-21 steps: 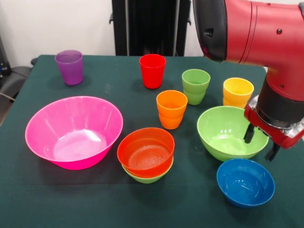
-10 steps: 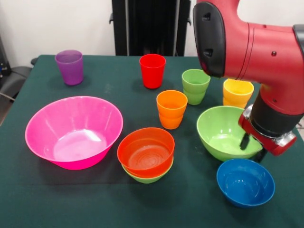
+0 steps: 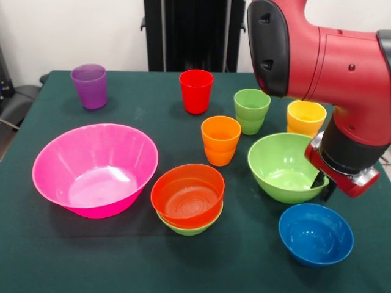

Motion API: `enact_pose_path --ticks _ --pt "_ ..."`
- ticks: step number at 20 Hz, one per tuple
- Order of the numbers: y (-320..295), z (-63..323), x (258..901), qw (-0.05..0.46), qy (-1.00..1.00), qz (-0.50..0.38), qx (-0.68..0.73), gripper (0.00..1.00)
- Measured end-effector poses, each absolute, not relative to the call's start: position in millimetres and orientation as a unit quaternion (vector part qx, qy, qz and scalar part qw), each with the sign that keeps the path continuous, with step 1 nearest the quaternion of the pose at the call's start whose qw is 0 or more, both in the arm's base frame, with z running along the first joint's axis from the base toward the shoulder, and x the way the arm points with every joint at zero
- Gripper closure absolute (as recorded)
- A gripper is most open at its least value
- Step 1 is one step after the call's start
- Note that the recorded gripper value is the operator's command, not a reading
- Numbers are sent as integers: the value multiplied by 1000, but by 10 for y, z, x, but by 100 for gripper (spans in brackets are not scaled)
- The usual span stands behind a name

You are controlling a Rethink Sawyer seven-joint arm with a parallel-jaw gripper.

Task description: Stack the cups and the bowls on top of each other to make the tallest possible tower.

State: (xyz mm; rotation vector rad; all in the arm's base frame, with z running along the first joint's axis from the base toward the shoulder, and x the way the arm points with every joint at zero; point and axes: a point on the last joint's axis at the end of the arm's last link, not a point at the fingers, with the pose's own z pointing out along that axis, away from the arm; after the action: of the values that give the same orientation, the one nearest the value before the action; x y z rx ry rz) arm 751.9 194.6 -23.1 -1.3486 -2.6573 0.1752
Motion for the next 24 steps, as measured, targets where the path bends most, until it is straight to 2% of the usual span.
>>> enact_pose_path --ticks 7,18,24 --pt "1964 -202 7505 90 -887 62 -449 100" --pt "2098 -84 7410 174 -884 95 -422 100" --pt "2080 -8 7415 198 -882 109 -414 100"
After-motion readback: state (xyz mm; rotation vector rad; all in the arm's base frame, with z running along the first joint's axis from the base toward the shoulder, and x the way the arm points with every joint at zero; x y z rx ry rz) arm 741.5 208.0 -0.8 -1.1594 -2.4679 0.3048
